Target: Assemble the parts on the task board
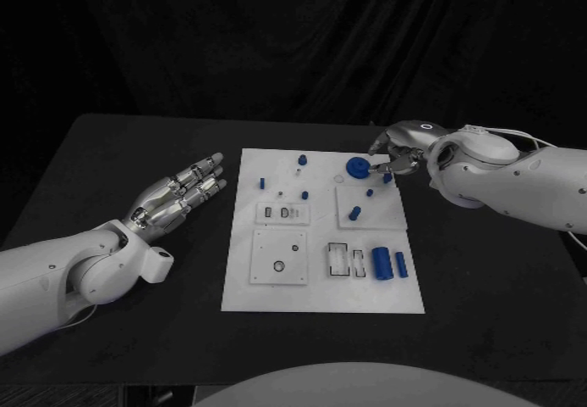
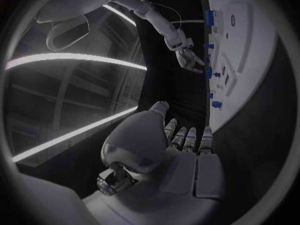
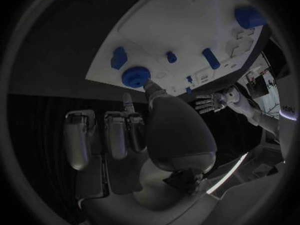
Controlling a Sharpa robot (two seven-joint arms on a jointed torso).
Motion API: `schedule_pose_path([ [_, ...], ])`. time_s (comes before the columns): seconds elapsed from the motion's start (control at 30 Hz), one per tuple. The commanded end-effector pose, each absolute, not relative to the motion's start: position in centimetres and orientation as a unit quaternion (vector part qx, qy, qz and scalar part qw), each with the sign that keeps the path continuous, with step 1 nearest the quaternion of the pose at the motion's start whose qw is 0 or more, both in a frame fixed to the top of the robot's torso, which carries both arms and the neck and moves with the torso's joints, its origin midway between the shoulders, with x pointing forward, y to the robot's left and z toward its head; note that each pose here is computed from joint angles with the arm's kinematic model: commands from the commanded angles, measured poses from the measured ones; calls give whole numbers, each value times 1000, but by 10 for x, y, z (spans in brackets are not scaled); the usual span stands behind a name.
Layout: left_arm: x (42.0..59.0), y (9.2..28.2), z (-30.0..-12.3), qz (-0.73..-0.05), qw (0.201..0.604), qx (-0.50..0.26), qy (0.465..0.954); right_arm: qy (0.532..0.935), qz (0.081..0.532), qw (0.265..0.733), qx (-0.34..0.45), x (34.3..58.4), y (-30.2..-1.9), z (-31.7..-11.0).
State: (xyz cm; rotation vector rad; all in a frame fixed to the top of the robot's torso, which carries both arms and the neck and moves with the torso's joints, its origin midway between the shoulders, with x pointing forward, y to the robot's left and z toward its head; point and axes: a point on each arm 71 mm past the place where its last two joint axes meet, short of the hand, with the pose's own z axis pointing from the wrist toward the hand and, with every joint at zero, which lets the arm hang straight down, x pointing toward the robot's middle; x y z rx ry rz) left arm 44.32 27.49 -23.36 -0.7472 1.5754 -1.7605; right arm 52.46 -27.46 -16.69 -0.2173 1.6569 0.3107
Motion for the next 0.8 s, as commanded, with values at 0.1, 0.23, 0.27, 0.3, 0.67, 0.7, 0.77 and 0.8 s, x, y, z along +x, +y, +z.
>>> schedule_pose_path([
  [0.1,440,276,-217,-741,349,-244,518,736,131,658,-89,526,-274,-169],
  [0.23,441,276,-218,-741,349,-245,519,736,130,658,-90,529,-272,-170],
  [0.27,441,276,-218,-741,349,-245,519,736,130,658,-90,529,-272,-170],
  [0.3,441,276,-218,-741,348,-245,519,736,130,658,-90,530,-271,-170],
  [0.67,441,275,-219,-742,346,-245,520,741,123,653,-92,537,-263,-172],
  [0.7,441,275,-219,-742,346,-244,520,742,123,653,-93,538,-262,-172],
  [0.77,441,275,-219,-742,345,-245,520,743,122,651,-93,539,-260,-173],
  [0.8,441,275,-219,-742,345,-245,520,745,121,650,-94,539,-259,-174],
])
